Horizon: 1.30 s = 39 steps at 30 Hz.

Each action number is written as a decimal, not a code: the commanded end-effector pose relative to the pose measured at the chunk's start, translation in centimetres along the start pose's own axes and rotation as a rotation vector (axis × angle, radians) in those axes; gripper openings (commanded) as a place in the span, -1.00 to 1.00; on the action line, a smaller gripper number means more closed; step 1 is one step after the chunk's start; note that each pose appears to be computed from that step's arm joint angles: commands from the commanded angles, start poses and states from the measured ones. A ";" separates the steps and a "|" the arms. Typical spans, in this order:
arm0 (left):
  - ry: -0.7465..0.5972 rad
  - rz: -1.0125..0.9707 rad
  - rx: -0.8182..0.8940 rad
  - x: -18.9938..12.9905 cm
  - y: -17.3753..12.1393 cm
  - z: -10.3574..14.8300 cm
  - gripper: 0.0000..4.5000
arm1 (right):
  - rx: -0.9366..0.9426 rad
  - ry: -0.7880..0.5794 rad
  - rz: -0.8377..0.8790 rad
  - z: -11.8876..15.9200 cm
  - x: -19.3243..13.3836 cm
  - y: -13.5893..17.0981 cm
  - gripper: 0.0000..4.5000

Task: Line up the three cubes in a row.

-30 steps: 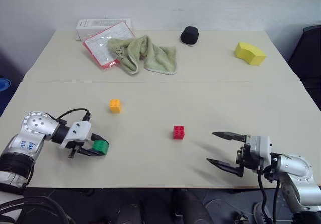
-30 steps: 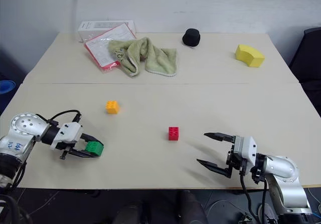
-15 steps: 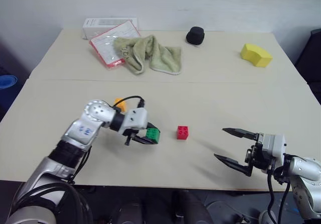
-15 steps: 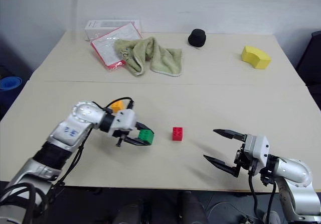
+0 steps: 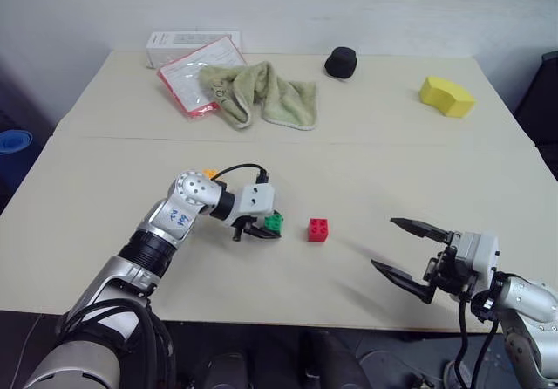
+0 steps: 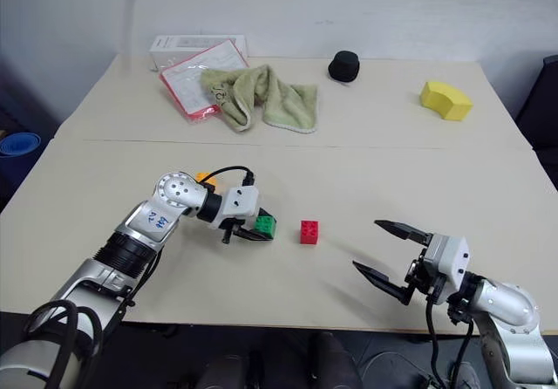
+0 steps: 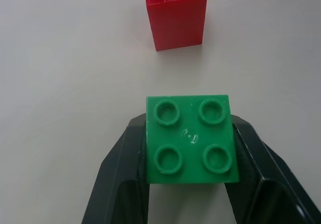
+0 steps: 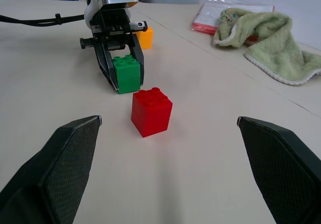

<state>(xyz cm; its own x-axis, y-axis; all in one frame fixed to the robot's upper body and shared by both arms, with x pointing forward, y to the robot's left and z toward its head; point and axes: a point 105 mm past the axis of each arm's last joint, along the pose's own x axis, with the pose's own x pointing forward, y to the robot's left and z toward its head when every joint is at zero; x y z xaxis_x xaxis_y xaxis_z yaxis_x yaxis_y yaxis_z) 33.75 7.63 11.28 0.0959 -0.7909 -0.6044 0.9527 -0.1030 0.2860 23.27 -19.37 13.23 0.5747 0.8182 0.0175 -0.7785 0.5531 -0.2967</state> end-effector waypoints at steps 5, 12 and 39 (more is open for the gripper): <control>0.038 -0.060 -0.039 -0.6 -1.2 -0.6 -0.33 | -0.029 -0.032 0.014 0.4 0.6 0.2 1.00; 0.021 0.032 -0.059 -0.7 -0.2 -0.5 0.09 | -0.022 -0.032 0.022 0.0 0.9 0.3 1.00; -0.218 1.034 -0.401 -19.8 -9.1 -9.0 1.00 | -0.042 -0.213 0.094 1.5 4.2 -0.1 1.00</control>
<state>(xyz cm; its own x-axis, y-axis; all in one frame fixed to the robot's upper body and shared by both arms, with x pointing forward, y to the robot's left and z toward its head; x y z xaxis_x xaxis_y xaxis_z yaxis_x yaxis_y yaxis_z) 26.25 26.26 12.90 0.7713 -0.6188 -0.1489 0.6328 0.7207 0.2832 25.44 -15.71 14.43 0.4353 0.8843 0.1688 -0.8257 0.4669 -0.3166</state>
